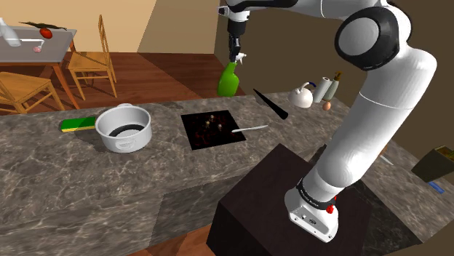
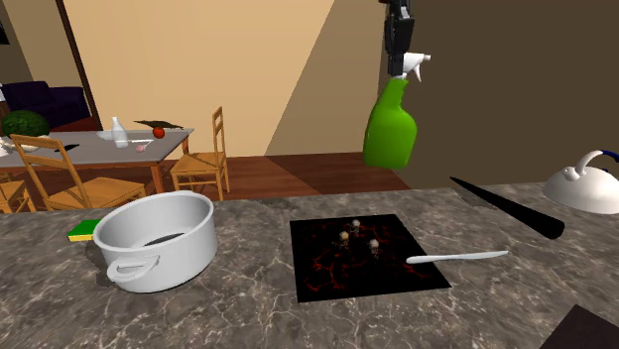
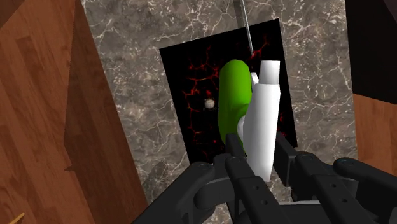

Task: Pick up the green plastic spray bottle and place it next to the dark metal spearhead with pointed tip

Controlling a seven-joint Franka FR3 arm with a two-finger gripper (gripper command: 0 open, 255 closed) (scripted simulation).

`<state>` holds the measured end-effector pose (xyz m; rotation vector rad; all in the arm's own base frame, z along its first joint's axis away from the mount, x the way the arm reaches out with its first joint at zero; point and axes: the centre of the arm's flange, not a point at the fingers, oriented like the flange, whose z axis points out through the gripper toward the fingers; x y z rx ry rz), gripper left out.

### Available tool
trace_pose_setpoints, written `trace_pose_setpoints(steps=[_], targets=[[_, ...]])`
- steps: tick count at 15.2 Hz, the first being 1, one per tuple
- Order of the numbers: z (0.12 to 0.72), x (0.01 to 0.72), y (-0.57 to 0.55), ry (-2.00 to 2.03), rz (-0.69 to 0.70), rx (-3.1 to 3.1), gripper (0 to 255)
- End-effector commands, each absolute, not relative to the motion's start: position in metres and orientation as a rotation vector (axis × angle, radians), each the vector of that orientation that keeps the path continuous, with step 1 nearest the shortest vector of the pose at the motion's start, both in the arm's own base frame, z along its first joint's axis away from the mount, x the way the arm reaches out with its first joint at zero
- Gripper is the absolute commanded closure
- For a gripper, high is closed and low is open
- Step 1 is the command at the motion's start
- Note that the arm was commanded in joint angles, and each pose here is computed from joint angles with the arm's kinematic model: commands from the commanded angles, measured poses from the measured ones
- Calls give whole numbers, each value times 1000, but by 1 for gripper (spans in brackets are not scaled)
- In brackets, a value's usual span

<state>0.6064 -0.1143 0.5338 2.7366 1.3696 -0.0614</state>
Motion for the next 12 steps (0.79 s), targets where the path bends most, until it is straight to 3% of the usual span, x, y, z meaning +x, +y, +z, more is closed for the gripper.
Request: trace_pose_setpoints(steps=[1,12], targets=[[527,603,-139,1371,-60,2735,255],[484,582,-276,1371,-60,2735,255]])
